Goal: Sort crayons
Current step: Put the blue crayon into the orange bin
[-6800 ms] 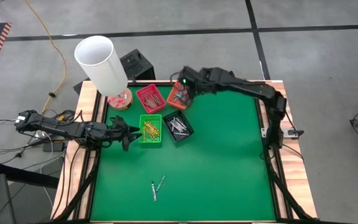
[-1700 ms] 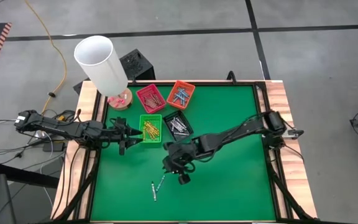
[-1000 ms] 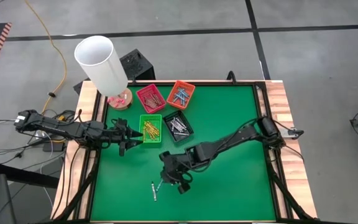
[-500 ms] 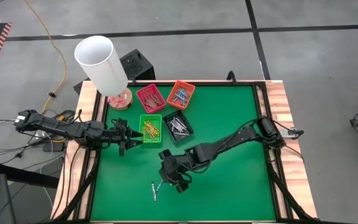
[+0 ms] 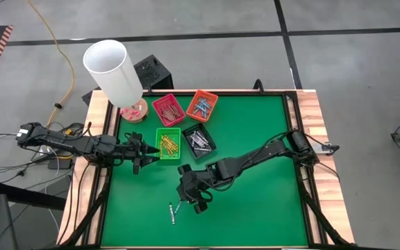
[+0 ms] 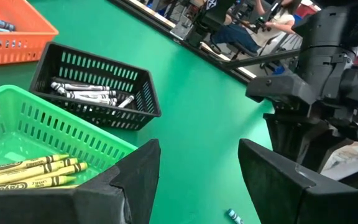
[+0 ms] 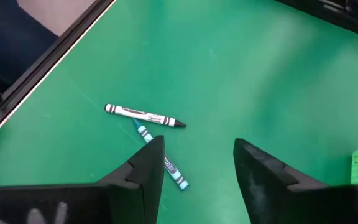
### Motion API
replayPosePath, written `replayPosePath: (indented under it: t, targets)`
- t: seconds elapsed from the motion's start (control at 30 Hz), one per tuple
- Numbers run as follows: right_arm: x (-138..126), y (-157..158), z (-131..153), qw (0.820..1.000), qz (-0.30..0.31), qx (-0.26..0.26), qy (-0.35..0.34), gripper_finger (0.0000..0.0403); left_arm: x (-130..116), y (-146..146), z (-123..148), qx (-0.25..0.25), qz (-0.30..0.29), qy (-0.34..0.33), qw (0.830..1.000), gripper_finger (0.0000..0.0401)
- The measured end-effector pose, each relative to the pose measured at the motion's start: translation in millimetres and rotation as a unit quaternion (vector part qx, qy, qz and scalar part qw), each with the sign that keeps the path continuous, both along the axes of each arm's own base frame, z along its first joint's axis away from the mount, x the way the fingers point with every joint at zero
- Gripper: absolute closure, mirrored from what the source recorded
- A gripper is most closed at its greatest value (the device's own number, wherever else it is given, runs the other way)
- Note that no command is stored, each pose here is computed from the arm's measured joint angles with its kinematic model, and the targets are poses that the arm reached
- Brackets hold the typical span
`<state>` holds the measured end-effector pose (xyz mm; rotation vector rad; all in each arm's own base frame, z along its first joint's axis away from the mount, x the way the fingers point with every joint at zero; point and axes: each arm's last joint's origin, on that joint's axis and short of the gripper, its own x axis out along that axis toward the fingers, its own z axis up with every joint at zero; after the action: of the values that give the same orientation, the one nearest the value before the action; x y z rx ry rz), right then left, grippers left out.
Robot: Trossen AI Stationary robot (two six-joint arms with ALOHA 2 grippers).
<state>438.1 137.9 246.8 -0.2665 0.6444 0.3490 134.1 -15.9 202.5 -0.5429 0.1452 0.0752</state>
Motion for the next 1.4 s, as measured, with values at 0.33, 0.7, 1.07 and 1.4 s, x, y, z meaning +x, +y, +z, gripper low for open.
replayPosePath:
  t: [0.33, 0.7, 1.07, 1.4]
  targets:
    - [-1.0, -0.3, -1.4, 1.0, -0.006, 0.005, 0.01, 0.0219, 0.0, 0.0, -0.3, 0.0, 0.0, 0.002, 1.0, 0.0194]
    - [-5.5, -0.1, -21.9, 1.0, 0.016, -0.02, 0.01, 0.0226, -0.1, 0.1, -0.9, 0.001, 0.001, 0.005, 1.0, 0.0194]
    - [-0.5, 0.9, -16.0, 0.999, 0.017, -0.009, -0.032, 0.0227, -0.1, 0.1, -0.8, 0.001, 0.001, 0.004, 1.0, 0.0194]
    - [0.4, 1.1, -14.8, 0.999, 0.016, -0.007, -0.04, 0.0227, -0.1, 0.0, -0.6, 0.0, 0.001, 0.003, 1.0, 0.0194]
